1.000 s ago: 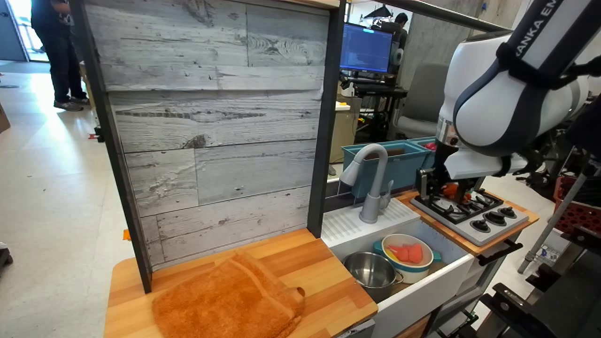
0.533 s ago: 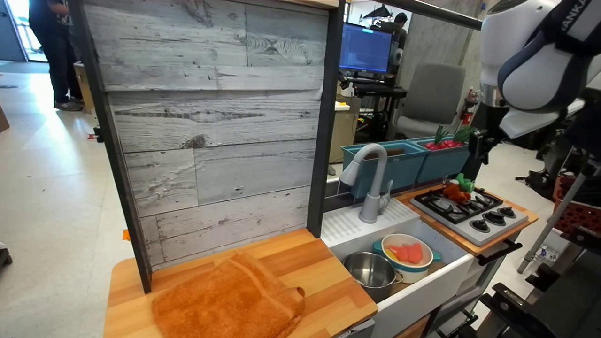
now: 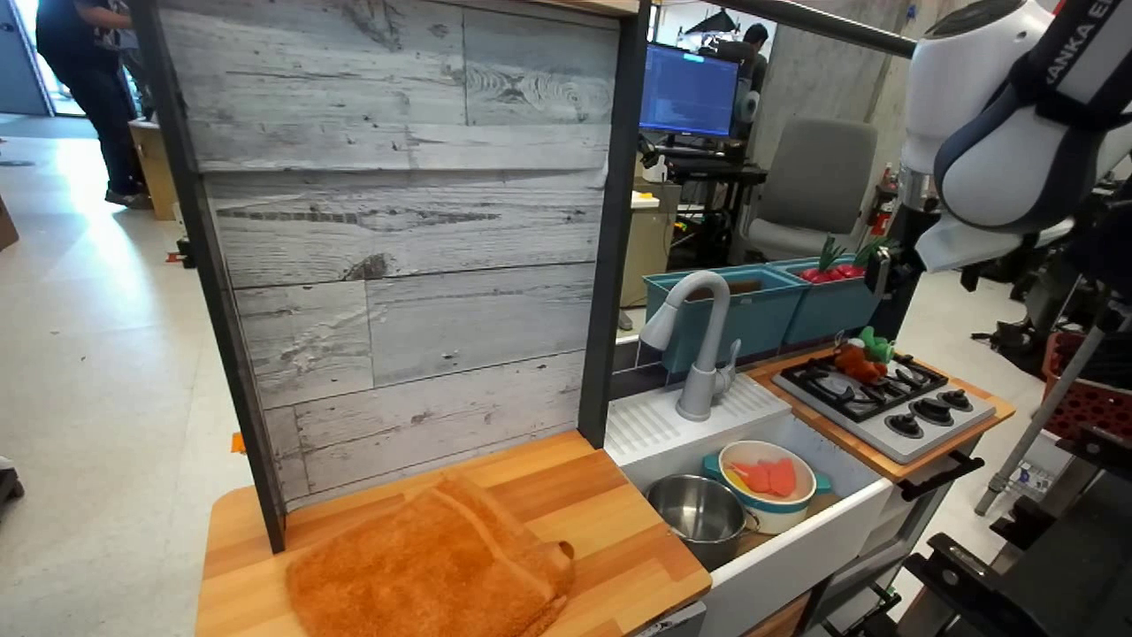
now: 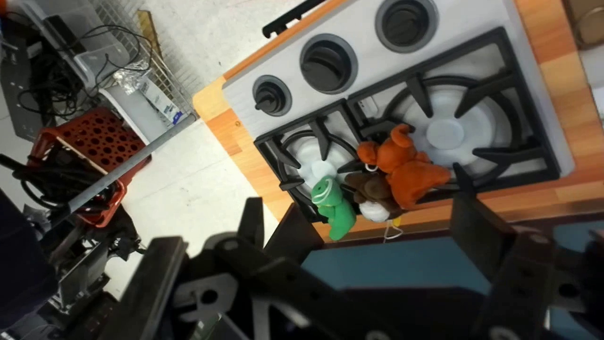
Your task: Pick the objects on the counter and the stove and put them in the pots in the sink, then wipe the counter with the cloth
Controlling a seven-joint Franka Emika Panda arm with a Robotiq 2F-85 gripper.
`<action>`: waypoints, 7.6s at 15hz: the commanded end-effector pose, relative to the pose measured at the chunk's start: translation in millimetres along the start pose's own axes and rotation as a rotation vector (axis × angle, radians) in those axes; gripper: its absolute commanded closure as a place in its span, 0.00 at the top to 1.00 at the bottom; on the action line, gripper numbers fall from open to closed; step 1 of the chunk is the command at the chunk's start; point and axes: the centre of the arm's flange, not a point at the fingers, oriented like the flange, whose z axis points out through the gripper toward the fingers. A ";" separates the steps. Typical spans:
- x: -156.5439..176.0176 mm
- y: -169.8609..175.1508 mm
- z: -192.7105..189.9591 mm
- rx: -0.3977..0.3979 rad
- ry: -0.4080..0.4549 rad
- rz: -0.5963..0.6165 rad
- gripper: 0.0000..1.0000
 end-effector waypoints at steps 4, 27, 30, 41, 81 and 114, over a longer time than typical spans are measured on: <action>4.5 -15.3 65.9 0.034 0.043 0.361 1.00; 35.5 -79.1 140.7 -0.052 0.055 0.608 1.00; 44.0 -90.6 157.0 -0.085 0.073 0.648 0.90; 40.6 -104.4 160.9 -0.113 0.118 0.678 0.04; -142.4 -165.6 23.1 0.507 0.090 0.285 0.05; -14.3 -69.8 -4.7 -0.068 0.059 0.197 1.00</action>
